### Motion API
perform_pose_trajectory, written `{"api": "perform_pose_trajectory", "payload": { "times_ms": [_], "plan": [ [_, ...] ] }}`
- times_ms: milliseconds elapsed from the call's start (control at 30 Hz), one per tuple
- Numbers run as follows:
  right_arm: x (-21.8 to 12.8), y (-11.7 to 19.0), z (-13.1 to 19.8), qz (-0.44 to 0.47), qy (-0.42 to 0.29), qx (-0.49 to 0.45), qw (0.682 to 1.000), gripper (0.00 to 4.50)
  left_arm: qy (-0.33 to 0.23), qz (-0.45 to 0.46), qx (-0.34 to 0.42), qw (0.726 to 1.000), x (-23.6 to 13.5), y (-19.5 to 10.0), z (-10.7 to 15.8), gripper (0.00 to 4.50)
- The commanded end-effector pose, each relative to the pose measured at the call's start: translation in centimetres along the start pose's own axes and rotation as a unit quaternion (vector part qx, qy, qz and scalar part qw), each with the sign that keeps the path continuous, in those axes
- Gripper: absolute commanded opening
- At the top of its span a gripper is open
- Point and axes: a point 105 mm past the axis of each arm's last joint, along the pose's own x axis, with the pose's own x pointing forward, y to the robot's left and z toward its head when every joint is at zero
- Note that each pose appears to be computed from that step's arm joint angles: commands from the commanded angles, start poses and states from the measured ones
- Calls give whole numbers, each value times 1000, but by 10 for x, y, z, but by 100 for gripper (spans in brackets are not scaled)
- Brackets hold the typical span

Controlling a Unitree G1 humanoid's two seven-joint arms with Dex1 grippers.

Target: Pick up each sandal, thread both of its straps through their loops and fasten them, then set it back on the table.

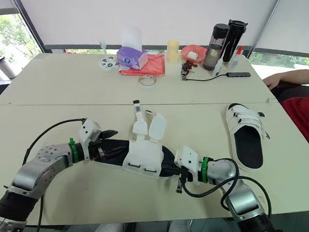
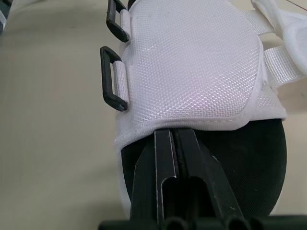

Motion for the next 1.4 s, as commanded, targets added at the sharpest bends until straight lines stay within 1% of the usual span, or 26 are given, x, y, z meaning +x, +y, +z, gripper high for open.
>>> {"api": "perform_pose_trajectory", "payload": {
  "times_ms": [33, 167, 233, 300, 400, 467, 533, 633, 733, 833, 967, 1067, 1200, 1400],
  "plan": [
    [-2, 12, -14, 17, 19, 42, 999, 1, 21, -27, -12, 999, 4, -13, -12, 450],
    [-8, 4, -21, -12, 32, 57, 998, 1, 26, -22, -13, 999, 3, -12, -15, 450],
    [-10, 5, -22, -13, 34, 61, 997, 1, 27, -18, -13, 999, 2, -11, -16, 450],
    [-3, 8, -13, -9, 11, 69, 998, 1, 28, -16, -16, 999, 1, -12, -17, 450],
    [13, -5, 3, -24, -29, 71, 997, 1, 28, -16, -17, 999, 3, -14, -20, 450],
    [16, -18, 4, -47, -39, 74, 995, 1, 26, -13, -17, 999, 3, -12, -19, 450],
    [16, -22, 3, -49, -36, 72, 996, 1, 24, -9, -18, 1000, 4, -10, -18, 450],
    [18, -18, 0, -29, -32, 77, 996, 1, 24, -3, -19, 1000, 4, -9, -18, 450],
    [18, -9, -20, -13, 5, 80, 997, 1, 23, 2, -26, 999, 2, -8, -19, 450],
    [16, -7, -36, -14, 33, 80, 996, 1, 20, 8, -38, 999, 0, -4, -18, 450],
    [13, -7, -44, -18, 44, 80, 996, 1, 6, 19, -68, 997, -4, 5, -12, 450],
    [1, -6, -42, -31, 38, 93, 994, 1, 9, 27, -66, 997, -7, 14, -9, 450],
    [-12, 0, -38, -46, 24, 124, 991, 1, 20, 27, -58, 998, -8, 14, -14, 450],
    [-29, 5, -36, -84, -12, 226, 970, 1, 23, 23, -61, 998, -6, 9, -20, 450]
  ]
}}
